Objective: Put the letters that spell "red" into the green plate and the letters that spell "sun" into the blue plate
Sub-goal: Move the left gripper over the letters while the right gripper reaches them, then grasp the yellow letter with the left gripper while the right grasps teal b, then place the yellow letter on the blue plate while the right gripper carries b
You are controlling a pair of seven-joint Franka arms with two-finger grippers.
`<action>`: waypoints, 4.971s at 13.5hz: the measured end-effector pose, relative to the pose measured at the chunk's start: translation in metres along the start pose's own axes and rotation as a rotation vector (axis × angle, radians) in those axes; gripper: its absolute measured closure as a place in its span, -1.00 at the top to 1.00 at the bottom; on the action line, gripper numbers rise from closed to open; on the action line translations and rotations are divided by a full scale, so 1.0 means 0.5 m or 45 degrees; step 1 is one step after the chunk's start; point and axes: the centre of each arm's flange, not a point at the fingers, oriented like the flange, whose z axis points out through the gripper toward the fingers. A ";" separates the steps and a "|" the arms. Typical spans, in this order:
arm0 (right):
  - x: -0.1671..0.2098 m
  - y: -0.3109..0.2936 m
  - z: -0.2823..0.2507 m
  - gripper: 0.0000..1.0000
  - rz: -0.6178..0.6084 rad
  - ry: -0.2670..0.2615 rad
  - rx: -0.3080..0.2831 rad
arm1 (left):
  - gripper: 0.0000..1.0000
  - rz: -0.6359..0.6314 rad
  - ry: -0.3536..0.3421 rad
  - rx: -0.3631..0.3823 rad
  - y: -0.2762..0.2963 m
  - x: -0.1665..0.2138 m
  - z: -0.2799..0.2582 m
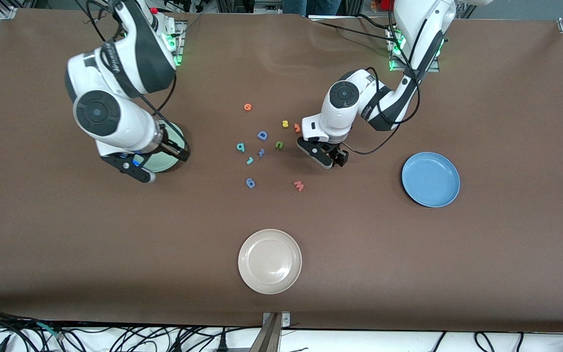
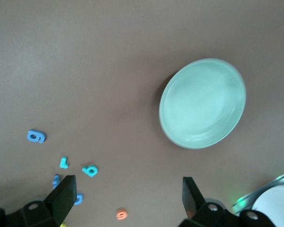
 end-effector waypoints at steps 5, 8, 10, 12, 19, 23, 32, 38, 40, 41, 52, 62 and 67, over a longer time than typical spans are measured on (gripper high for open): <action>-0.096 -0.096 0.142 0.99 0.145 0.008 0.000 | 1.00 0.013 0.038 -0.010 0.008 -0.040 0.037; -0.148 -0.135 0.244 0.99 0.159 0.017 -0.017 | 1.00 0.023 0.030 -0.011 0.012 -0.055 0.049; -0.162 -0.149 0.297 0.99 0.145 0.018 -0.012 | 1.00 0.051 0.028 0.004 0.015 -0.058 0.051; -0.170 -0.150 0.350 0.99 0.134 0.032 0.029 | 1.00 0.073 0.022 0.035 0.018 -0.063 0.057; -0.210 -0.116 0.483 0.98 0.106 0.068 0.127 | 1.00 0.059 0.043 0.176 0.040 -0.077 0.078; -0.229 -0.114 0.507 0.98 0.107 0.077 0.168 | 0.94 0.045 0.043 0.176 0.040 -0.077 0.079; -0.239 -0.126 0.523 0.83 0.111 0.085 0.223 | -0.22 -0.026 0.052 0.166 0.059 -0.077 0.082; -0.239 -0.129 0.523 0.22 0.112 0.089 0.238 | -0.80 -0.074 0.059 0.167 0.057 -0.074 0.080; -0.240 -0.129 0.521 0.10 0.111 0.090 0.240 | -0.80 -0.133 0.048 0.187 0.006 -0.069 0.077; -0.240 -0.129 0.521 0.10 0.111 0.090 0.240 | -0.80 -0.171 0.023 0.210 -0.029 -0.065 0.074; -0.237 -0.126 0.498 -0.27 0.111 0.058 0.148 | -0.80 -0.399 -0.289 0.066 -0.529 -0.048 -0.106; 0.055 0.141 0.251 -0.27 -0.212 -0.130 -0.089 | -0.80 -0.622 -0.480 -0.066 -0.769 -0.249 -0.062; 0.174 0.310 0.322 -0.27 -0.406 -0.228 -0.097 | -0.80 -0.681 -0.478 -0.186 -0.729 -0.229 -0.021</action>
